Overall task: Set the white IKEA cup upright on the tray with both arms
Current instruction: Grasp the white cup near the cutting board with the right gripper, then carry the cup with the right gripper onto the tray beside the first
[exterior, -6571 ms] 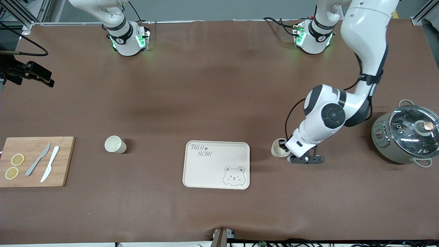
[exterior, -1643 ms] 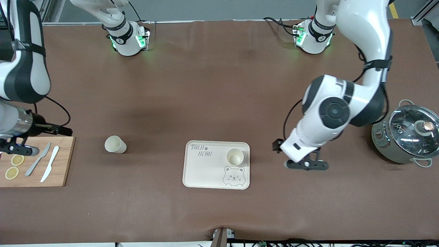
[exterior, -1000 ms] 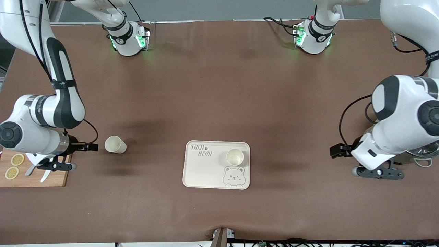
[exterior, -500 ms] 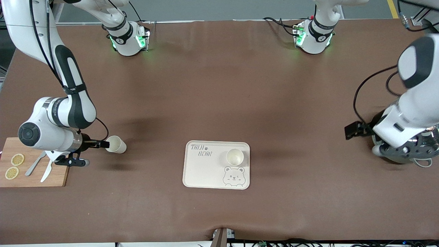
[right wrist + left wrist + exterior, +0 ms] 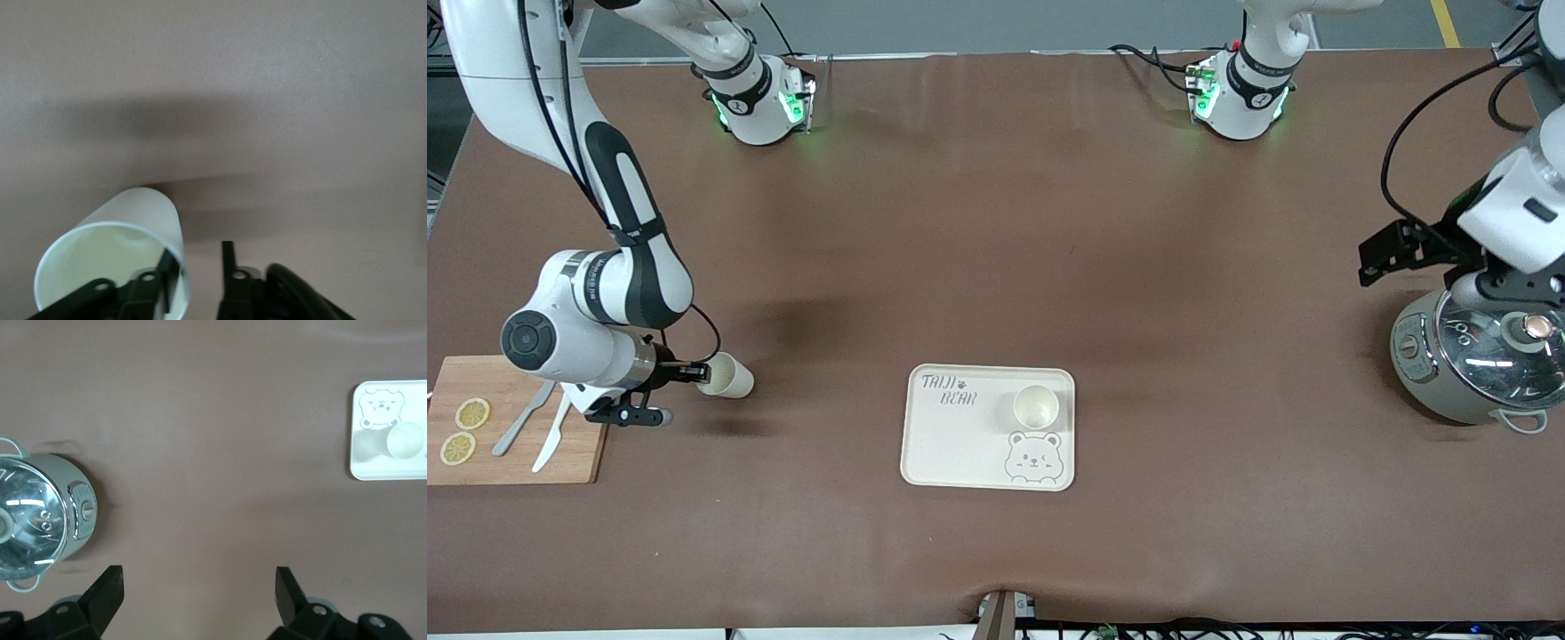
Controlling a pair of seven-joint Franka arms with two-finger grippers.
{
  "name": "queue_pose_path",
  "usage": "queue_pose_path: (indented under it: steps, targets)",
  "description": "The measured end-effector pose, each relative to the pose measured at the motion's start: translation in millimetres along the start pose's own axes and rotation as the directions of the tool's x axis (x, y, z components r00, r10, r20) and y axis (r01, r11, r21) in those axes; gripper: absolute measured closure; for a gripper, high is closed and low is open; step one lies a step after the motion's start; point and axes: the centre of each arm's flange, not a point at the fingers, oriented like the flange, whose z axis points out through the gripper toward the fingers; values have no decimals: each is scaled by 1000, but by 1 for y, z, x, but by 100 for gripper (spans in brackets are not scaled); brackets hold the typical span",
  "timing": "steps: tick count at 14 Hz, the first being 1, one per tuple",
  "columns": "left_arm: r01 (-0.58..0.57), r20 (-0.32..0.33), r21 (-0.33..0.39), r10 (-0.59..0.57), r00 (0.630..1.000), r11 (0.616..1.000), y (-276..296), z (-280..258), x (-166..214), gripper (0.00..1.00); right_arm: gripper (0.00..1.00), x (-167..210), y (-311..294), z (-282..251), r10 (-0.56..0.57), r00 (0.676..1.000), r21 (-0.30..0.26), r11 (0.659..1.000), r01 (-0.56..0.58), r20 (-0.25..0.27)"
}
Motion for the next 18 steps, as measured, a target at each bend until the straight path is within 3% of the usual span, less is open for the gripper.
queue_pose_path:
  steps: [2, 3, 8, 11, 18]
  targets:
    - [0, 6, 0, 0, 1000, 1000, 0, -3, -15, 0, 94, 1, -8, -4, -6, 1000, 9, 1000, 6, -9]
    - [-1, 13, 0, 1, 1000, 1000, 1, -2, -21, 0, 95, 2, -12, -8, -11, 1000, 9, 1000, 11, -16]
    - [-5, 31, 3, 5, 1000, 1000, 3, -2, -47, 0, 96, 17, -36, -52, -1, 1000, 13, 1000, 1, 7]
    - [-5, 28, 6, 5, 1000, 1000, 2, -5, -60, 0, 96, 28, -73, -97, 49, 999, 23, 999, -49, -21]
    - [-6, 39, 5, 6, 999, 1000, 2, 17, -53, 0, 96, 13, -240, -106, 196, 980, 83, 978, -193, -32]
